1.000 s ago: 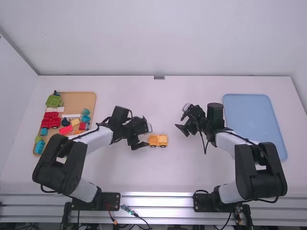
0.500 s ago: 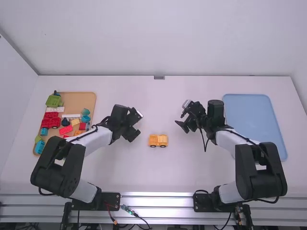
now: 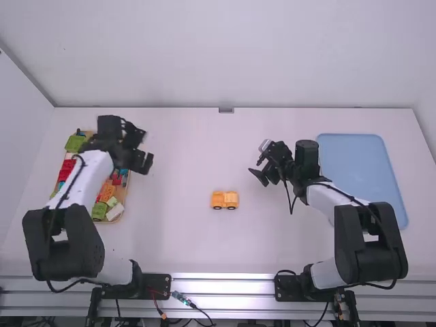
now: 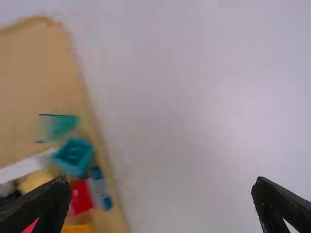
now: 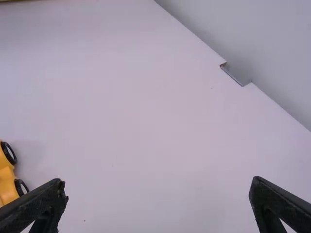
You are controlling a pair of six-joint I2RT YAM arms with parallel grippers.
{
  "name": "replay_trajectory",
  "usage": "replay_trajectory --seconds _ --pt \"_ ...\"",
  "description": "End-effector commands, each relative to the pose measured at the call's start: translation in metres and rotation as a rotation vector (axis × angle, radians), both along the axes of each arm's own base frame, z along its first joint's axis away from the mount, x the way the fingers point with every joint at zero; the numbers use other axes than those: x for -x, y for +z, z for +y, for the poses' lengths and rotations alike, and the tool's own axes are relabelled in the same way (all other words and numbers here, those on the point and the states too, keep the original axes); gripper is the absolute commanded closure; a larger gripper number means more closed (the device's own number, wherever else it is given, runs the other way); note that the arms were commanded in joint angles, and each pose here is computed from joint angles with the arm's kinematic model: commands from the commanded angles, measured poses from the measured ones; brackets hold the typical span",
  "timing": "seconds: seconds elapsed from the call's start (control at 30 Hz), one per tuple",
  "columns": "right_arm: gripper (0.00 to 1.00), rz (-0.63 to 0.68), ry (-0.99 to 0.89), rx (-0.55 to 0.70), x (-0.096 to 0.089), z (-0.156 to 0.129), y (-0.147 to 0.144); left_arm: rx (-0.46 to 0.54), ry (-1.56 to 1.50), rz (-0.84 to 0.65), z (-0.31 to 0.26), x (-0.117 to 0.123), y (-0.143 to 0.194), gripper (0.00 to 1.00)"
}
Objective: Assemble lego blocks to make yellow taxi
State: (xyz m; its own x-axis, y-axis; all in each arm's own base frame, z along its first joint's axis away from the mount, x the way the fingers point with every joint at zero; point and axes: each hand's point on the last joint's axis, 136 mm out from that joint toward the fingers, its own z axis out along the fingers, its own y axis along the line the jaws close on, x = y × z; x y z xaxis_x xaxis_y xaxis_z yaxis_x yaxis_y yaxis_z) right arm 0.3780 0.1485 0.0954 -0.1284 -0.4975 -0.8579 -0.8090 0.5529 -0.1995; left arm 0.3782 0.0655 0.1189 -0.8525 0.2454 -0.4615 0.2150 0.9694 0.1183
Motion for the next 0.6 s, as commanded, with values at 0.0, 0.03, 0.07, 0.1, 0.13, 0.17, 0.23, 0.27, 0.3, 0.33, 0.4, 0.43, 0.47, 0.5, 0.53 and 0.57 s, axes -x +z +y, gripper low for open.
replay_trajectory --seconds 0.0,0.03,0.07,0.1,0.13,0.17,0.23,0.27,0.3,0.33,0.4,0.43,0.47,0.5,0.53,0.57 --pt "0.01 -0.062 0.010 0.003 -0.008 0.000 0.019 0.034 0.041 0.042 0.027 -0.003 -0.010 0.01" --pt "0.01 -0.065 0.011 0.005 -0.008 0.000 0.019 0.034 0.065 0.031 0.037 -0.008 -0.009 0.01" --pt "0.01 -0.067 0.009 0.008 -0.008 0.000 0.019 0.034 0.076 0.011 0.043 -0.014 -0.008 0.01" --pt "0.01 -0.078 -0.019 0.017 -0.013 -0.003 0.020 0.046 0.081 -0.025 0.050 -0.024 -0.007 0.01" --pt "0.01 -0.080 -0.028 0.019 -0.014 -0.004 0.020 0.048 0.082 -0.029 0.051 -0.025 -0.007 0.01" --pt "0.01 -0.090 -0.051 0.034 -0.018 -0.008 0.020 0.046 0.083 -0.037 0.053 -0.029 -0.008 0.01" --pt "0.01 -0.105 -0.078 0.051 -0.022 -0.012 0.021 0.048 0.081 -0.025 0.052 -0.028 -0.013 0.01" --pt "0.01 -0.107 -0.084 0.055 -0.023 -0.013 0.021 0.045 0.084 -0.020 0.053 -0.027 -0.015 0.01" --pt "0.01 -0.110 -0.089 0.058 -0.024 -0.014 0.021 0.045 0.087 -0.020 0.053 -0.026 -0.016 0.01" --pt "0.01 -0.112 -0.092 0.059 -0.025 -0.014 0.021 0.042 0.086 -0.021 0.053 -0.026 -0.018 0.01" --pt "0.01 -0.111 -0.090 0.059 -0.024 -0.014 0.021 0.024 0.095 -0.018 0.057 -0.025 -0.020 0.01" --pt "0.01 -0.109 -0.091 0.059 -0.024 -0.014 0.021 0.016 0.099 -0.025 0.059 -0.026 -0.020 0.01" --pt "0.01 -0.104 -0.092 0.058 -0.024 -0.015 0.020 0.020 0.099 -0.030 0.058 -0.028 -0.019 0.01" --pt "0.01 -0.101 -0.094 0.057 -0.024 -0.015 0.020 0.039 0.109 -0.024 0.055 -0.026 -0.020 0.01" --pt "0.01 -0.094 -0.099 0.050 -0.024 -0.015 0.020 0.049 0.114 -0.023 0.054 -0.026 -0.020 0.01" --pt "0.01 -0.087 -0.102 0.042 -0.023 -0.014 0.020 0.034 0.080 -0.031 0.054 -0.027 -0.019 0.01"
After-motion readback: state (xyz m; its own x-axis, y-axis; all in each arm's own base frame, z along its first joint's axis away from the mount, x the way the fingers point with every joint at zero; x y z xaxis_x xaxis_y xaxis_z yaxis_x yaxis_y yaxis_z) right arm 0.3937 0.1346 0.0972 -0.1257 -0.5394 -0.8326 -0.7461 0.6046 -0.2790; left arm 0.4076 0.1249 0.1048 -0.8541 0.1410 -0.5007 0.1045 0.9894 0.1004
